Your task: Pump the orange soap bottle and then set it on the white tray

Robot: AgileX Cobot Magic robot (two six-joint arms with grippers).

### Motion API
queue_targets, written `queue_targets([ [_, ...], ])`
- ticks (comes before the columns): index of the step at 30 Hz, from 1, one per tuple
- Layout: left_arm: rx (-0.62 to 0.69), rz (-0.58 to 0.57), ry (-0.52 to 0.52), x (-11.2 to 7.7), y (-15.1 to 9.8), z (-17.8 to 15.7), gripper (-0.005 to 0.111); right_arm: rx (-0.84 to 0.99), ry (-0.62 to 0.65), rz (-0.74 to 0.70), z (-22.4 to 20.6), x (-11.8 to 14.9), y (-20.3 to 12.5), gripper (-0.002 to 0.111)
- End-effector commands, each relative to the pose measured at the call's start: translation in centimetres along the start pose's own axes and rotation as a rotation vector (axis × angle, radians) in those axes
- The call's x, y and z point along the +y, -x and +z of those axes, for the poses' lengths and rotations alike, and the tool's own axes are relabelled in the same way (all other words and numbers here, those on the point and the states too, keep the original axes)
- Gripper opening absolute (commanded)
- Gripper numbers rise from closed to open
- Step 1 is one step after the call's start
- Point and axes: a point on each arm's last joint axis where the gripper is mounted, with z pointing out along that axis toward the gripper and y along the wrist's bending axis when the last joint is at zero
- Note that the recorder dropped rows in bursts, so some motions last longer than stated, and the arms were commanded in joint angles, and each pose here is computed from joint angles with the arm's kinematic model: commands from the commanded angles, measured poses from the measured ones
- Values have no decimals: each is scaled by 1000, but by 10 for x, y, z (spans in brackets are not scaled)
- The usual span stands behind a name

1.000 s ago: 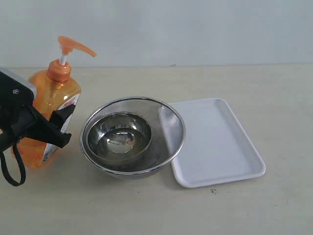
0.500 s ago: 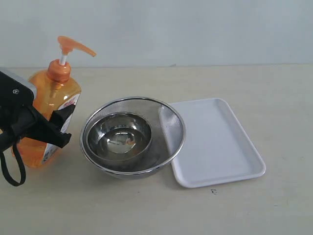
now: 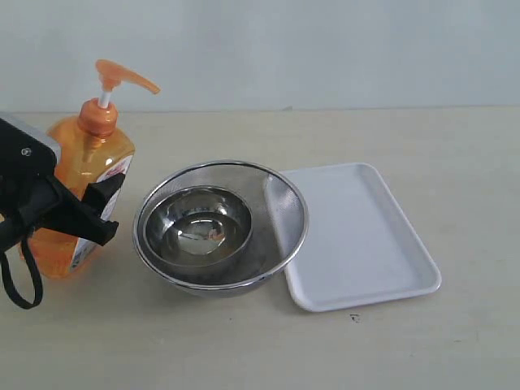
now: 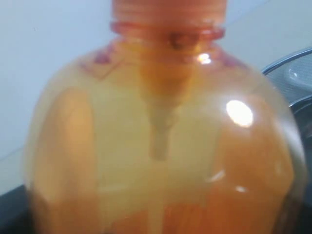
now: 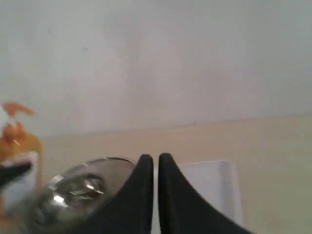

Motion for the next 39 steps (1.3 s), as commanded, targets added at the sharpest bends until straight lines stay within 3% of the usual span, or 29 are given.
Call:
queue_targets([
  [1,14,-26,-3,-1,-1,0,5,43,-74,-464,-1,-7,-3,0],
  [4,14,-26,-3,-1,-1,0,5,73,-62,-464,-1,-7,-6,0],
  [10,14,-26,-3,-1,-1,0,5,324,48,-423,-5,-3,-32,0],
  [15,14,-26,-3,-1,-1,0,5,35,-90,-236,2,-15,-22,0],
  [24,14,-26,-3,-1,-1,0,5,-57,-144,-115,2,-20,-17,0],
  [30,14,-26,-3,-1,-1,0,5,-82,-176,-359,2,-24,-19,0],
  [39,14,-26,-3,-1,-1,0,5,-227,-226,-441,0,-27,-12,0],
])
